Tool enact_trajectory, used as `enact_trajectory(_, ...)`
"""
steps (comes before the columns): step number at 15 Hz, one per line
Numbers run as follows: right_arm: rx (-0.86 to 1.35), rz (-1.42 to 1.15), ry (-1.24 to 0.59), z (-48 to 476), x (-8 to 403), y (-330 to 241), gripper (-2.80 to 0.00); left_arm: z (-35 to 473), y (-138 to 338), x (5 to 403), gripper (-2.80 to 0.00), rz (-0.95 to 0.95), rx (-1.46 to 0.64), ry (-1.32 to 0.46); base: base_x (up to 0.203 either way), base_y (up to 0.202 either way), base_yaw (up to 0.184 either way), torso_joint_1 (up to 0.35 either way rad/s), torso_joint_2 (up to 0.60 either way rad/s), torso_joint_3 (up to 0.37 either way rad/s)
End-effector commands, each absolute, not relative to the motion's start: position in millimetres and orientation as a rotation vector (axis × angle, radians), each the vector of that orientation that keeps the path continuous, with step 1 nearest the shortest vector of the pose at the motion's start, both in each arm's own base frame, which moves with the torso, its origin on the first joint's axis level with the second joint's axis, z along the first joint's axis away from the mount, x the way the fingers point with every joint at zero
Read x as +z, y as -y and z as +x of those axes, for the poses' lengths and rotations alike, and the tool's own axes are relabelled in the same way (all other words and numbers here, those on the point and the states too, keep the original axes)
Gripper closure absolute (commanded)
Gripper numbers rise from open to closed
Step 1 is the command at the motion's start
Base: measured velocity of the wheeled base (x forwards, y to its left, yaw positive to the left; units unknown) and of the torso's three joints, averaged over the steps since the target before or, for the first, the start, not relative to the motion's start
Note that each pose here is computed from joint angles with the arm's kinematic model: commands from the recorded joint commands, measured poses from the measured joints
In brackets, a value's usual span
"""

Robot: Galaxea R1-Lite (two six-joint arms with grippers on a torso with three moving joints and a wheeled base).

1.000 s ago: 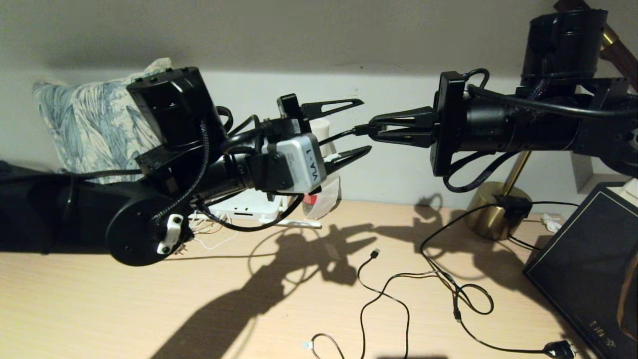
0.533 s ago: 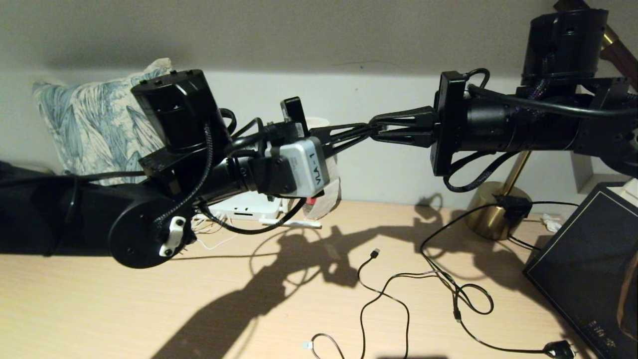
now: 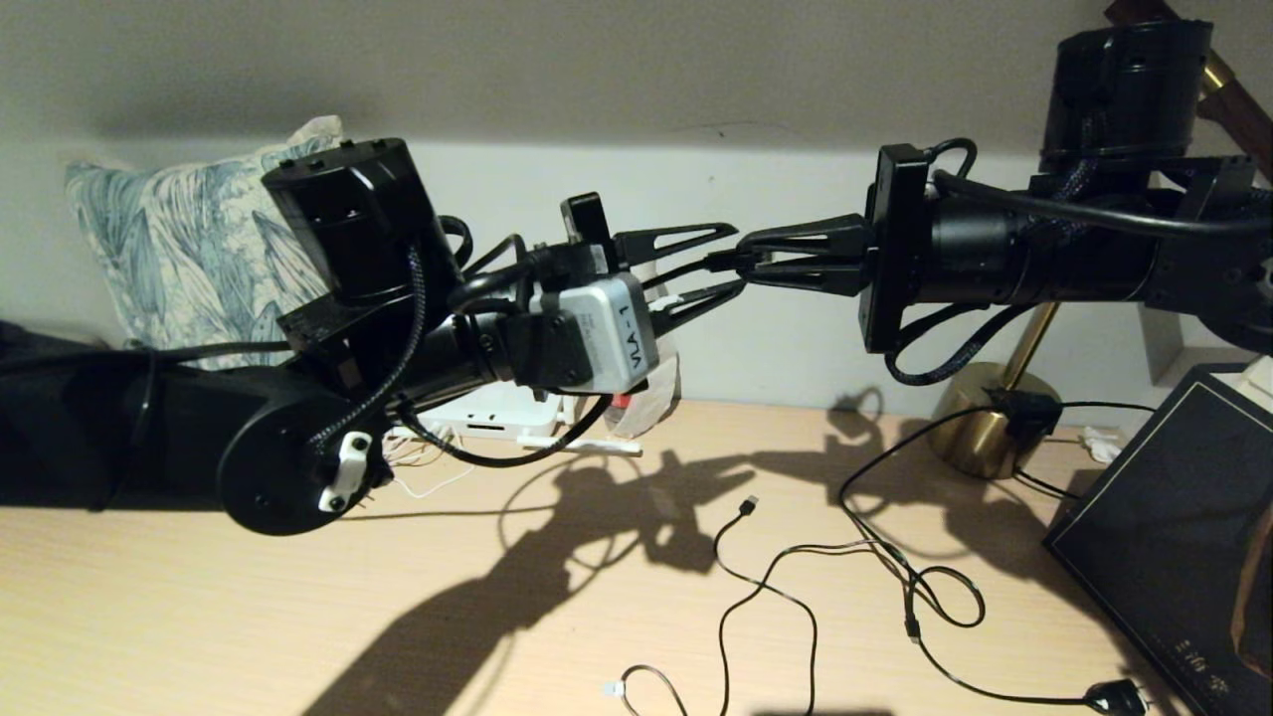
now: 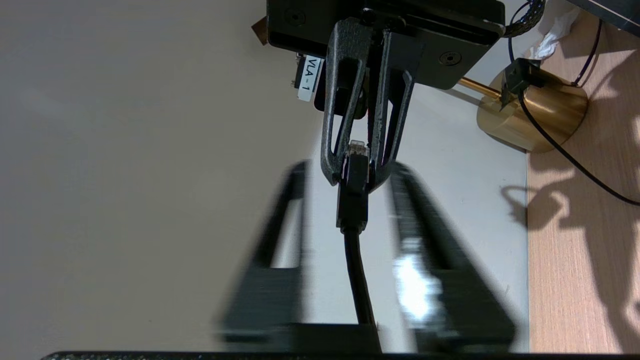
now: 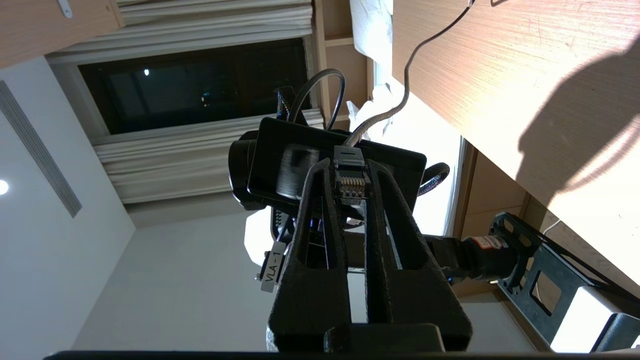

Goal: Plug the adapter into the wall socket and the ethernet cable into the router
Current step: Hand it to the other hand

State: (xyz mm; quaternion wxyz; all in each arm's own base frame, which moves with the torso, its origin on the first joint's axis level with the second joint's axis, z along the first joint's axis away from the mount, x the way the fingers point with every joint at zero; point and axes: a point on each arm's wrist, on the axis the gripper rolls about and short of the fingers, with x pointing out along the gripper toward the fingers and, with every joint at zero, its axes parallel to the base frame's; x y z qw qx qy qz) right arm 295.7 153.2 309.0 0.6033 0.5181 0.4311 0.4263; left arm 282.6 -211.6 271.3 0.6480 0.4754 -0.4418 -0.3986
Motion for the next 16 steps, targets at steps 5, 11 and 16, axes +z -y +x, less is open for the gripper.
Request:
enact_trajectory(5, 0.994, 1.203, -1.003, 291.6, 311.1, -151.5, 0.0, 284.7, 213.2, 268.7, -2.8, 1.085, -0.908, 1.006, 0.0, 0.0, 0.0, 0.0, 0.0, 0.0)
enact_trajectory(11, 0.991, 1.203, -1.006, 291.2, 310.1, -151.3, 0.0, 286.2, 212.9, 267.1, 0.0, 1.074, -0.914, 0.991, 0.0, 0.0, 0.0, 0.0, 0.0, 0.0)
enact_trajectory(16, 0.991, 1.204, -1.007, 291.2, 309.8, -151.3, 0.0, 286.0, 212.8, 267.3, 0.0, 1.073, -0.913, 0.992, 0.0, 0.0, 0.0, 0.0, 0.0, 0.0)
